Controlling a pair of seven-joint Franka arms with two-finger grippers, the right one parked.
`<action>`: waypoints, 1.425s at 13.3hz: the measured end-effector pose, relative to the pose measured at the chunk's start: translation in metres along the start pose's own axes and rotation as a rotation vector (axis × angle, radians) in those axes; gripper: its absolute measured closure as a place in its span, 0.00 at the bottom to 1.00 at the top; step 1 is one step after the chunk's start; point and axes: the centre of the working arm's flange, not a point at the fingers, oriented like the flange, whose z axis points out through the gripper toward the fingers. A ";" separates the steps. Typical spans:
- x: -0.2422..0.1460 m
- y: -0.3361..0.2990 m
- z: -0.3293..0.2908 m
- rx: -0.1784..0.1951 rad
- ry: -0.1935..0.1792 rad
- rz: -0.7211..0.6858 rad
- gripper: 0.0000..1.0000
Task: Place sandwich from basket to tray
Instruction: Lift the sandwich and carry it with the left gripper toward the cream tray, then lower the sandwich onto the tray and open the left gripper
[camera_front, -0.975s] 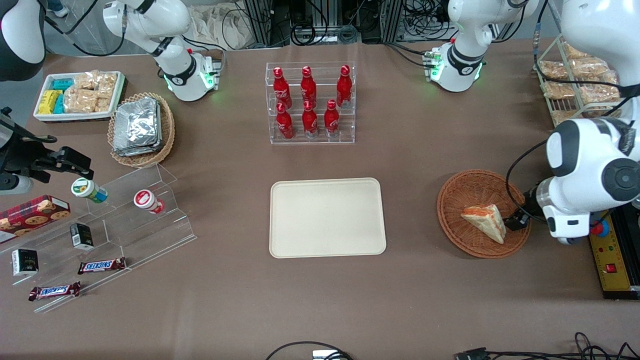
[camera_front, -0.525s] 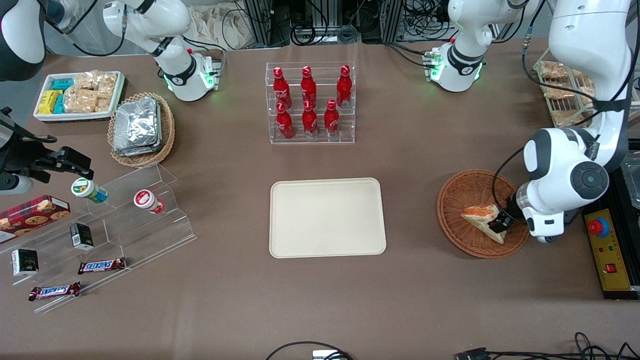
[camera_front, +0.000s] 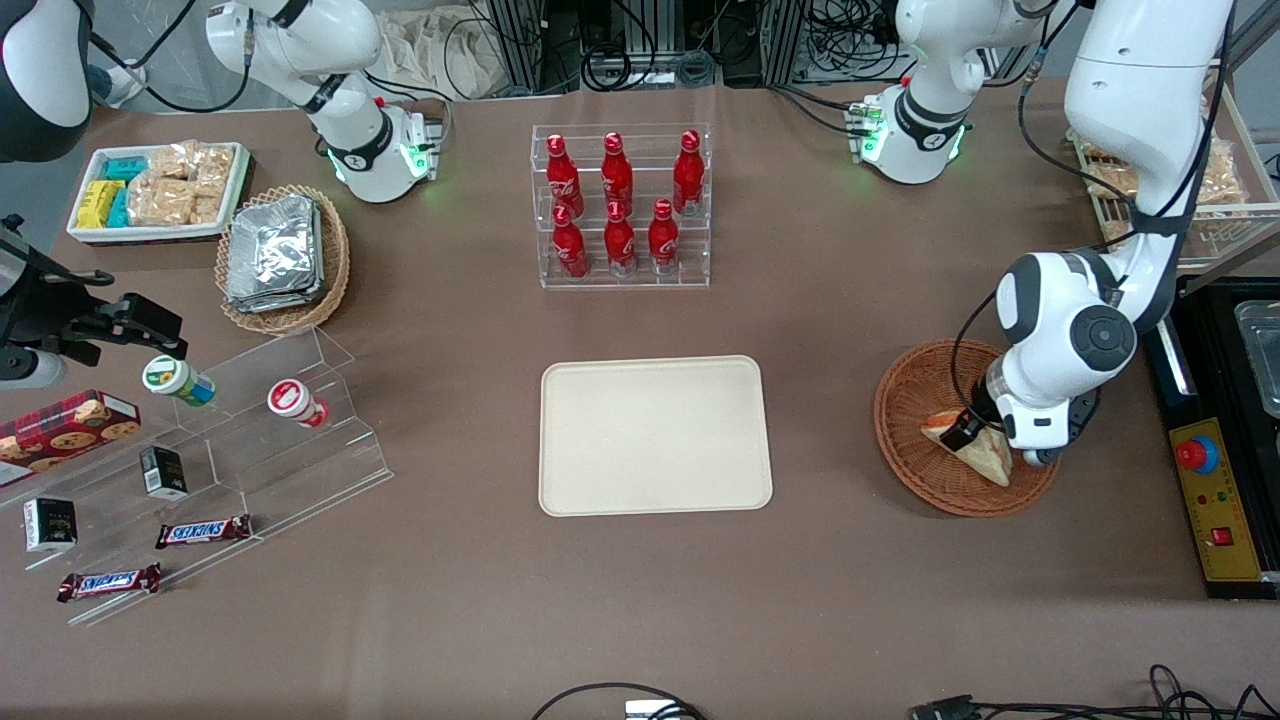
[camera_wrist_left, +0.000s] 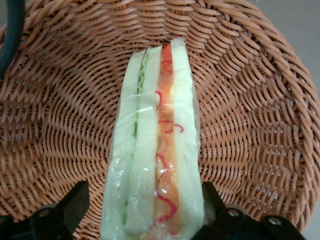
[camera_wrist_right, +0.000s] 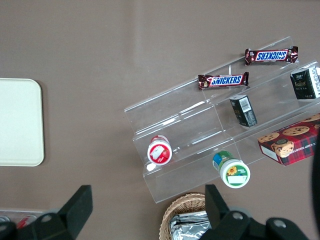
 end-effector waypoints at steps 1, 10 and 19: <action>0.001 0.001 -0.002 -0.003 0.003 0.001 0.05; -0.003 0.068 -0.113 0.101 -0.084 0.202 0.67; -0.223 0.236 -0.093 0.111 -0.071 0.637 0.84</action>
